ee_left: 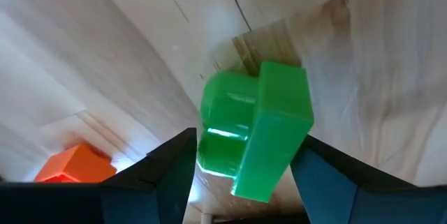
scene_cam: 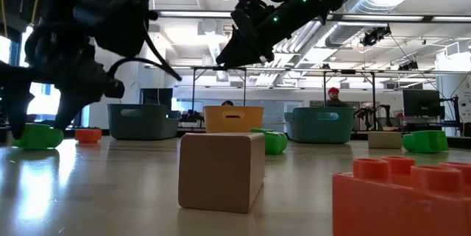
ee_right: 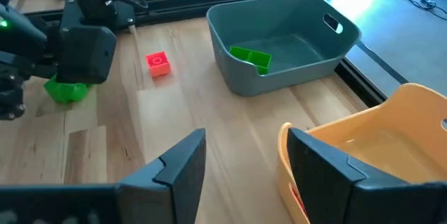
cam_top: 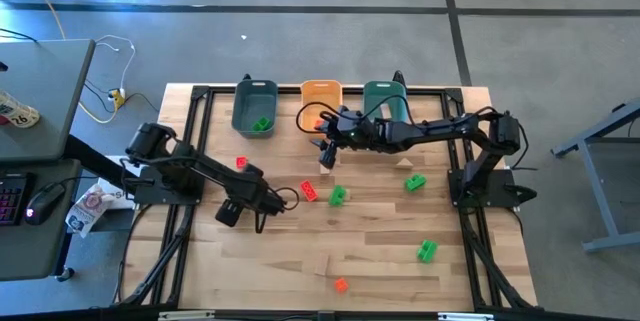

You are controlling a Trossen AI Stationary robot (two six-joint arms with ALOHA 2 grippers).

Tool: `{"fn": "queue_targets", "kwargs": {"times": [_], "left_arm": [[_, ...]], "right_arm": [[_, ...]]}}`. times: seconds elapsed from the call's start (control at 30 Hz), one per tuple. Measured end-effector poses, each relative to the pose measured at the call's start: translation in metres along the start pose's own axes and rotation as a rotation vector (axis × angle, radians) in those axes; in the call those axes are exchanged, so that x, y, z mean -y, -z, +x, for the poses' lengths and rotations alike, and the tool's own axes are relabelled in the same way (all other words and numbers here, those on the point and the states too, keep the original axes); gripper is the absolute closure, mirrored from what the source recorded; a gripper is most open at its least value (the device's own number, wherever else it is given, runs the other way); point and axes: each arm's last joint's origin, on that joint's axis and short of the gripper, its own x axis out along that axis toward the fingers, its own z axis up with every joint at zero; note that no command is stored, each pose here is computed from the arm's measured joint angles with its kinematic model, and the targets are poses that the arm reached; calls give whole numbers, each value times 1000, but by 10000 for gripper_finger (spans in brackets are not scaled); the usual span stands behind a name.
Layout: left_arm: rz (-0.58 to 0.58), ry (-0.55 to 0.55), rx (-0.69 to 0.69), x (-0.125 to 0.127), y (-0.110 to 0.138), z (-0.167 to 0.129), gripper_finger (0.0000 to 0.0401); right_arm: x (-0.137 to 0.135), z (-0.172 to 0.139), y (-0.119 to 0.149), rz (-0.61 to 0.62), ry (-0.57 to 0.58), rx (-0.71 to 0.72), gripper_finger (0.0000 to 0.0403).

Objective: Sort & place blocks by color
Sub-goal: Put the green game piece into the dark blue bin

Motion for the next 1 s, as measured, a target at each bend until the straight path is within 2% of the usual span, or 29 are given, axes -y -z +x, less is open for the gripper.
{"fn": "queue_targets", "kwargs": {"times": [0.2, 0.47, 0.57, 0.8, 1.0], "left_arm": [[-1, 1, -8, 0, -6, 6, 197], [-13, 22, 11, -1, -8, 6, 258], [-13, 22, 13, -1, -8, 6, 265], [-13, 22, 35, -1, -8, 4, 269], [-24, 12, 117, -2, -10, -2, 270]], "right_arm": [[0, 0, 0, 0, -1, 0, 215], [-1, 0, 0, -1, -2, 0, 215], [-2, -2, -1, -4, -6, -3, 215], [-8, -26, -12, -18, -11, -14, 215], [-9, -51, -17, -37, 1, -70, 215]]}}
